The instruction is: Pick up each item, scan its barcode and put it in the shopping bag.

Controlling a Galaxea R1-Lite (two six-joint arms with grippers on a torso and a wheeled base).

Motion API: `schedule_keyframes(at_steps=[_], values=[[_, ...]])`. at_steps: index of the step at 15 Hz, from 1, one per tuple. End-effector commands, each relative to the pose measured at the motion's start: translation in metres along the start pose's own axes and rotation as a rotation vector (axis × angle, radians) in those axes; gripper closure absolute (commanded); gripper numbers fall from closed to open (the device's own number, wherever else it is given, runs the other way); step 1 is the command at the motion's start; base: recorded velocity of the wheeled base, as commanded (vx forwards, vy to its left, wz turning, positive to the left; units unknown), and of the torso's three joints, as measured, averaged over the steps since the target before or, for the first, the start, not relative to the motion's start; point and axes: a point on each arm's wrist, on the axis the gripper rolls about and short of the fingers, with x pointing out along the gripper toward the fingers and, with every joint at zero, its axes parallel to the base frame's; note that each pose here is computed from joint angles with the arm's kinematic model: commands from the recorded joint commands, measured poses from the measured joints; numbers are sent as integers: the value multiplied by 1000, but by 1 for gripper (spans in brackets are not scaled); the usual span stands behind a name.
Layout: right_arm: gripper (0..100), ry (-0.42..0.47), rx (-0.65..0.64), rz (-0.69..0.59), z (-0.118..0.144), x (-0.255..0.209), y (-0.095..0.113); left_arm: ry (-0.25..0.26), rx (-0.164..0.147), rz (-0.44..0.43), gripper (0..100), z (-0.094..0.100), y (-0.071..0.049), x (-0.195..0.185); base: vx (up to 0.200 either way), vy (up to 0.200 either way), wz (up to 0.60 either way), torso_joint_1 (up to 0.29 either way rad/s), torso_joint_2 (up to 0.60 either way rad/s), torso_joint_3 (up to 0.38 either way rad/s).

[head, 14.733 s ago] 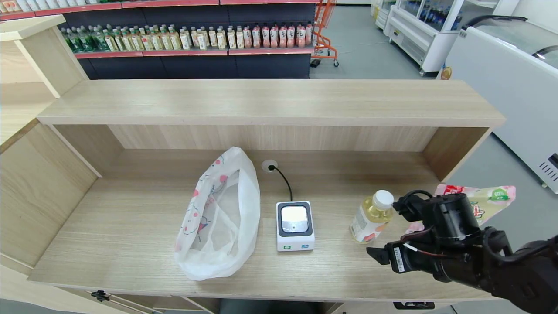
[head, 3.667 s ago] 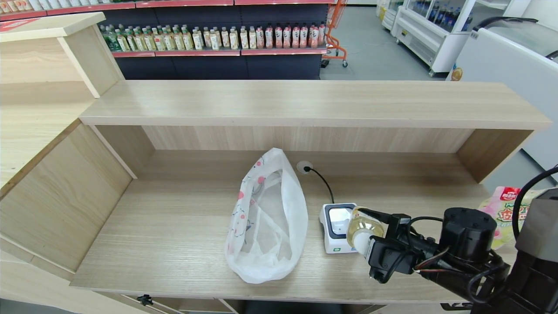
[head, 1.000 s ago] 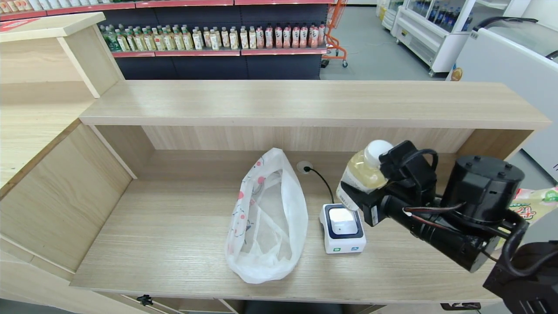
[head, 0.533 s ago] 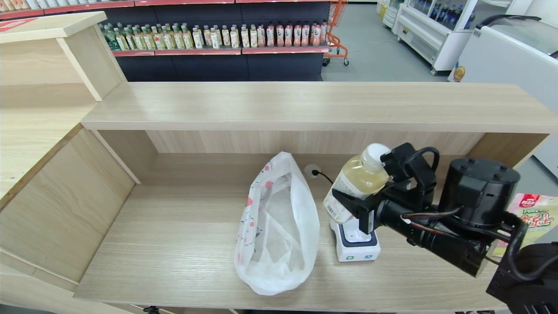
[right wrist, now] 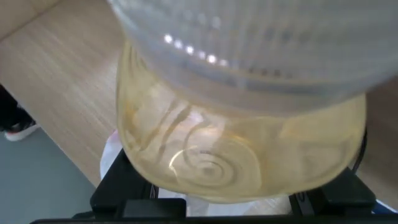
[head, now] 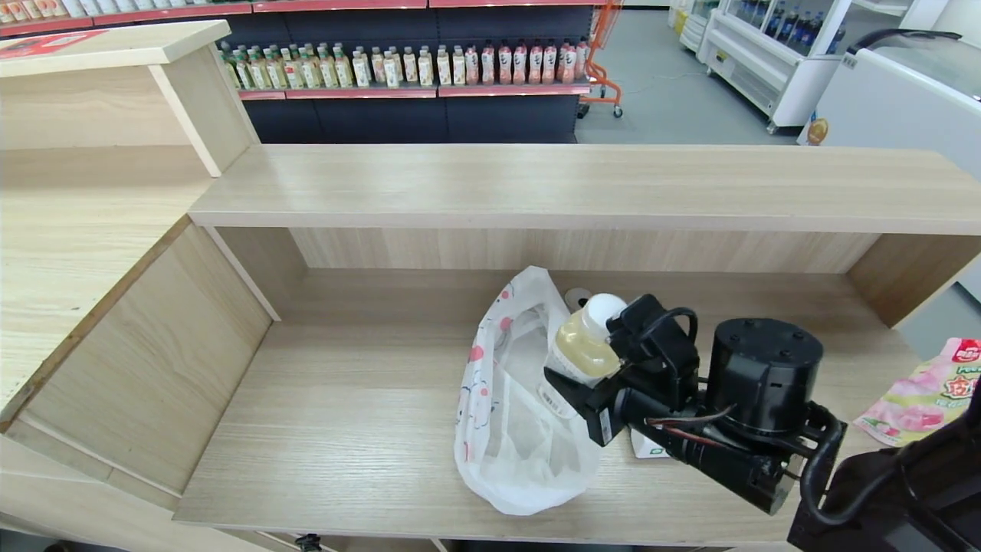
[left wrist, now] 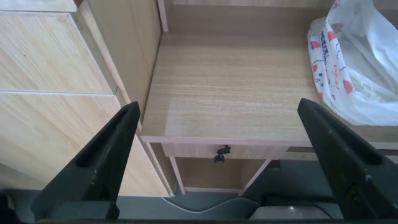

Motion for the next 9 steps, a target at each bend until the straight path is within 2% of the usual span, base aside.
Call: schedule_keyframes(at_steps=[1, 9], values=[[100, 49, -4, 15, -13, 1, 3, -1, 0, -1, 0, 0, 0, 0, 0, 0, 0, 0, 0, 0], [100, 122, -13, 30, -38, 5, 8, -1, 0, -1, 0, 0, 0, 0, 0, 0, 0, 0, 0, 0]])
